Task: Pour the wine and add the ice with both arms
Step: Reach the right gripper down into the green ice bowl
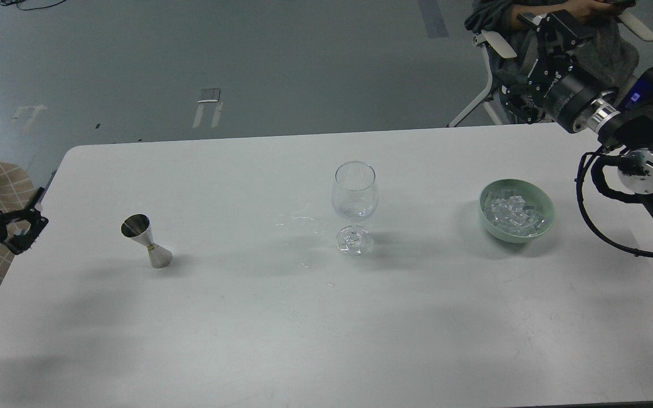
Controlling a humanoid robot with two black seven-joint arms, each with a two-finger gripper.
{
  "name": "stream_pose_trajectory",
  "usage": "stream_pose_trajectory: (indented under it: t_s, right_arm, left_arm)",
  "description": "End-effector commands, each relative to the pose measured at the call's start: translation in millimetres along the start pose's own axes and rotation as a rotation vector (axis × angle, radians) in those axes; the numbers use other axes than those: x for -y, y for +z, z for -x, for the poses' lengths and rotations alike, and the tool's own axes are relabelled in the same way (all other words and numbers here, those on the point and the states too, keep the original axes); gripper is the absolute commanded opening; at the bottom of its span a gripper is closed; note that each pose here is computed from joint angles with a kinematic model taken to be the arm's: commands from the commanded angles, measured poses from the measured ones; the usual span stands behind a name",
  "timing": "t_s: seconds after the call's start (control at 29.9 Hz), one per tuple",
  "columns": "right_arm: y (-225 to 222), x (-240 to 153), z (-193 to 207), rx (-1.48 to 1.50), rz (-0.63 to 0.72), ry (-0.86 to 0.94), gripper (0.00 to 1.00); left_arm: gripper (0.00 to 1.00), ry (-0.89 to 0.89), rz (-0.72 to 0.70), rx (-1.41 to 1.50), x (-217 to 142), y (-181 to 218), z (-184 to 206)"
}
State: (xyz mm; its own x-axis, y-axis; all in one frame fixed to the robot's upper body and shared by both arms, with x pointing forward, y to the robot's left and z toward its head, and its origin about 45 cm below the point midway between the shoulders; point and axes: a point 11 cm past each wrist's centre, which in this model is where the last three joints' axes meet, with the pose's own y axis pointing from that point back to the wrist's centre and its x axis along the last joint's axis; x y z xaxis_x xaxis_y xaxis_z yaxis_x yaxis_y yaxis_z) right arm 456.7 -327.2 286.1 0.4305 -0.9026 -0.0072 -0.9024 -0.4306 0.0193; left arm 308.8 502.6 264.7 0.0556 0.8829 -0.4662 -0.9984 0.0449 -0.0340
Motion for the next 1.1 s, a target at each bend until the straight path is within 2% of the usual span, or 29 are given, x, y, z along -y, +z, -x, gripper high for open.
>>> stream_pose_trajectory:
  t_s: [0.0,0.23,0.5,0.67,0.84,1.0,1.07]
  right_arm:
    - [-8.7,-24.3,-8.5,-0.206,0.054,-0.02,1.0]
    - [-10.3,-54.6,-10.6,-0.643,0.152,-0.033,1.0]
    - [28.5,-85.5,-12.5,-1.218,0.288,-0.128,1.0]
    - [63.1,-106.3,-25.3,-1.395,0.405,-0.194,1.0]
    - [88.8,-110.1,-22.4,-1.395,0.445,-0.226,1.0]
    - [105.8,-109.0,-11.5,-1.388,0.446,-0.257,0.87]
    - [111.2,-107.6,-7.9,-1.379,0.447,-0.265,0.71]
  left_arm:
    - [0.98,-0.034,0.053,0.178,30.4,20.9,22.4]
    - [0.98,-0.14,0.069,0.331,70.0,18.5,70.9]
    - [0.98,-0.223,0.106,0.447,100.3,22.5,112.8]
    - [0.98,-0.219,0.11,0.485,108.2,11.8,123.5]
    - [0.98,-0.235,0.098,0.476,109.9,1.8,130.9]
    - [0.98,-0.236,0.098,0.471,110.1,0.4,131.7]
    - [0.98,-0.236,0.098,0.471,110.1,0.4,131.7]
